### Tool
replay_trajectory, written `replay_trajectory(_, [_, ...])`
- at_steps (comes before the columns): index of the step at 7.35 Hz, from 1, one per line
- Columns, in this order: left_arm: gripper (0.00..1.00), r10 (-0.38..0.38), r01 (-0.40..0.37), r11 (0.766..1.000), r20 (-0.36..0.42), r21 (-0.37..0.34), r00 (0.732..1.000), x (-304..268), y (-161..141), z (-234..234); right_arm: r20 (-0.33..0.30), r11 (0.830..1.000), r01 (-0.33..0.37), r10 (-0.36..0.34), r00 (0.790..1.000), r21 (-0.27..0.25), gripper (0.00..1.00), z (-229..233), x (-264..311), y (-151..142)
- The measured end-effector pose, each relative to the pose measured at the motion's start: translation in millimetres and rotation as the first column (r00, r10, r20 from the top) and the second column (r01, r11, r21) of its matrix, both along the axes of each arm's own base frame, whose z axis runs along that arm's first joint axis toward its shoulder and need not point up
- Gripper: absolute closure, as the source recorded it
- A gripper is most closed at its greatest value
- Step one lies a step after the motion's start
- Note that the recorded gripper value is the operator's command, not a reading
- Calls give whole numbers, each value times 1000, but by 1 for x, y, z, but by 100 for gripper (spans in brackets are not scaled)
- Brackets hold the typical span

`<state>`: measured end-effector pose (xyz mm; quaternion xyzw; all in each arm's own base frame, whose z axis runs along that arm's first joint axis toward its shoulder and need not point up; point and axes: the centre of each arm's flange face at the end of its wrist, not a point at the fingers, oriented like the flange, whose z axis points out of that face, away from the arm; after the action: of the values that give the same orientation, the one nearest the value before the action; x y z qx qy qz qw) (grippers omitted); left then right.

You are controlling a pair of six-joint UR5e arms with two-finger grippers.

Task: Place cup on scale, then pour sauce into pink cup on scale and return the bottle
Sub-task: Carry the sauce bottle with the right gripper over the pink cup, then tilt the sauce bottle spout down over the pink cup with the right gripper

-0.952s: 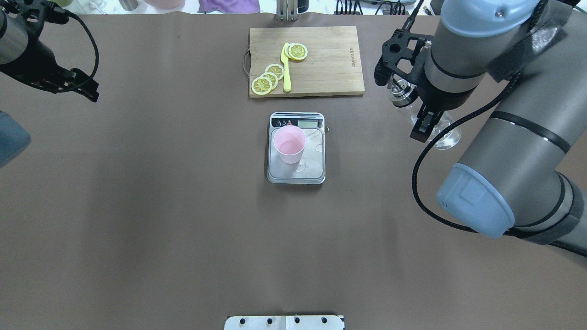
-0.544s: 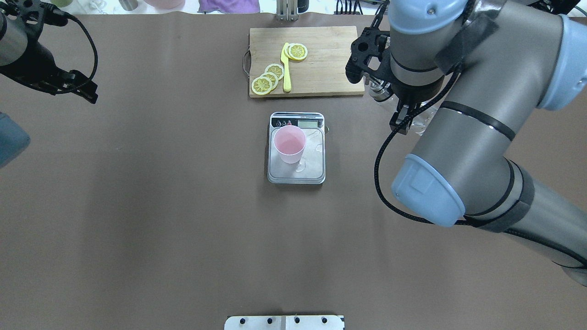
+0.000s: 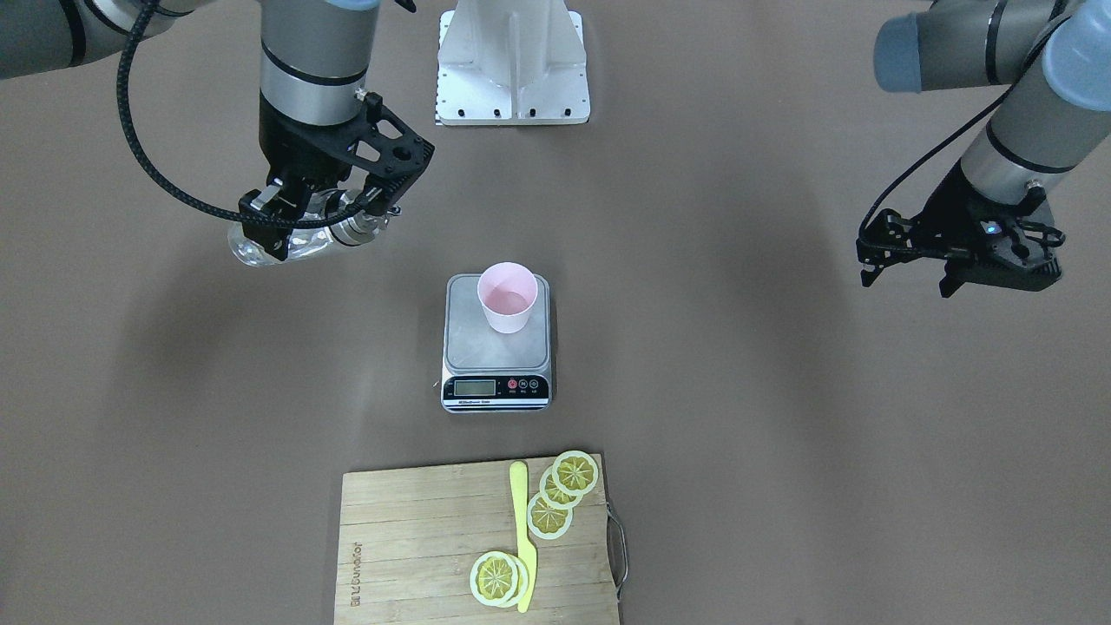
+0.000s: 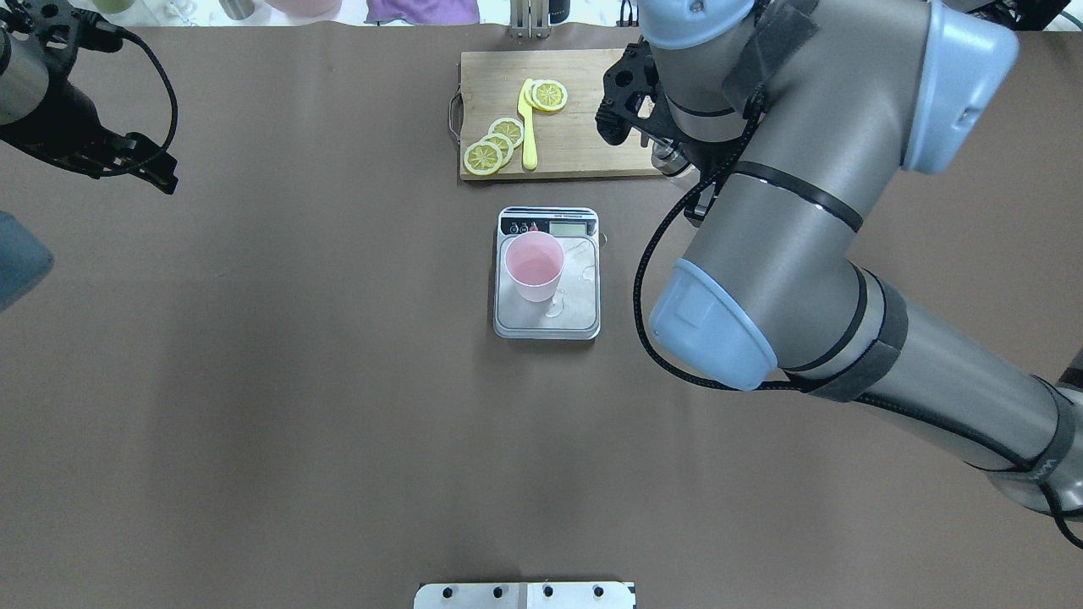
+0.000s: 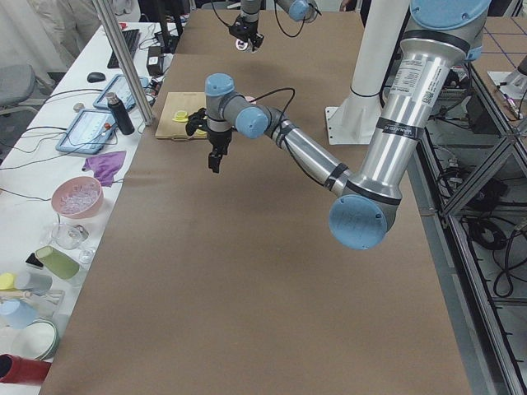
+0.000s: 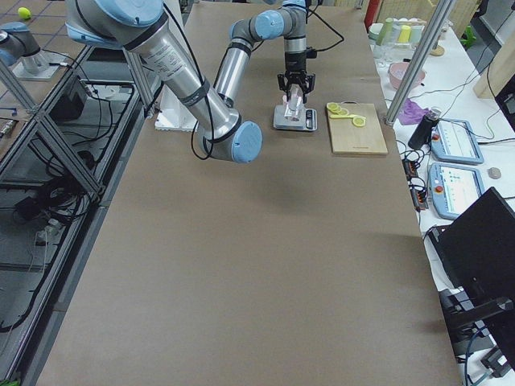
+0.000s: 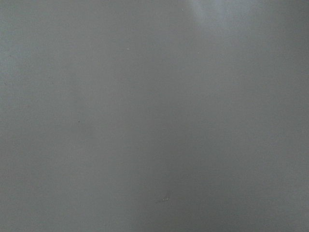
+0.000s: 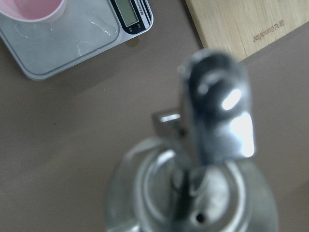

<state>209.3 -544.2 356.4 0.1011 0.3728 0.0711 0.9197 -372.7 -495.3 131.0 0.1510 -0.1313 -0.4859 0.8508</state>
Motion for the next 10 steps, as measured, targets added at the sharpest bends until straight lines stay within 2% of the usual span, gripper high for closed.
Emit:
replay_trajectory(6, [6,-1,1,1000,1,-4,1000,0,1,2,-109,999,36,-37,993,-14,42,-16,-54,-17])
replay_trajectory(10, [6,-1,1,1000,2,-5,1000,0,1,3,-141,998,64,-65,988,-13,42,-15,-79,-9])
